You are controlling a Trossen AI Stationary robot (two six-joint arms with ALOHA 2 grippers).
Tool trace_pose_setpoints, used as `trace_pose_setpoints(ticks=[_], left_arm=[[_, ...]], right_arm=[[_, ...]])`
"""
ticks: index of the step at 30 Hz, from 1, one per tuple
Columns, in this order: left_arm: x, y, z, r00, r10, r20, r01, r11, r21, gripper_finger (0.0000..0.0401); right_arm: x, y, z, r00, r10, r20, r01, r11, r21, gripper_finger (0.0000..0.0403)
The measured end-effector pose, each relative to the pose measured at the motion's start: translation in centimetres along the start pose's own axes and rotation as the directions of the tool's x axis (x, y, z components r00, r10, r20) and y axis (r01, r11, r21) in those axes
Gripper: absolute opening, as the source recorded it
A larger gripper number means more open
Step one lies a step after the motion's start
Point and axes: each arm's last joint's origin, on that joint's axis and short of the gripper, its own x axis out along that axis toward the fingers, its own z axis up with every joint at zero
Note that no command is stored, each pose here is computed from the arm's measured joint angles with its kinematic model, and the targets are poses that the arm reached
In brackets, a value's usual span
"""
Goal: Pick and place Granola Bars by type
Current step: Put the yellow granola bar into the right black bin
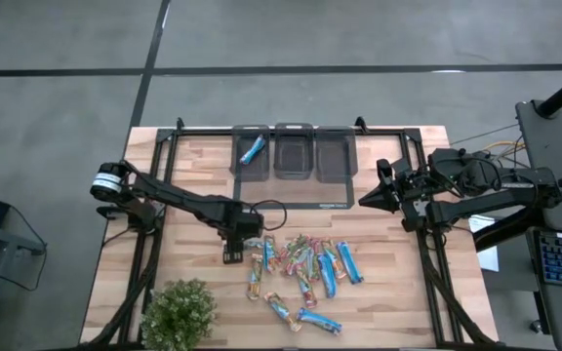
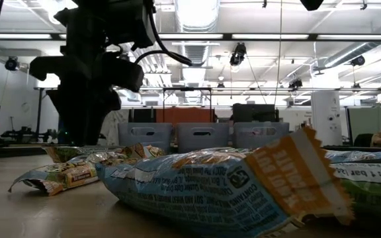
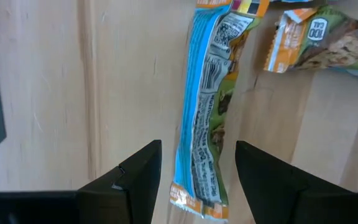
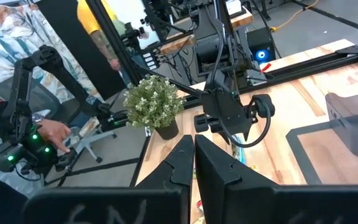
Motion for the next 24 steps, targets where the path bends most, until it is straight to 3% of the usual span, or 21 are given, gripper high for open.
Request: trace_pose_setpoints(ticks=[24], left_arm=[[1.5, 0.3, -0.9, 1.000, -0.014, 0.003, 0.014, 1.000, 0.000, 0.0188]], right_arm=[[0.0, -0.1, 0.0, 1.000, -0.020, 0.001, 0.020, 1.000, -0.006, 0.0008]])
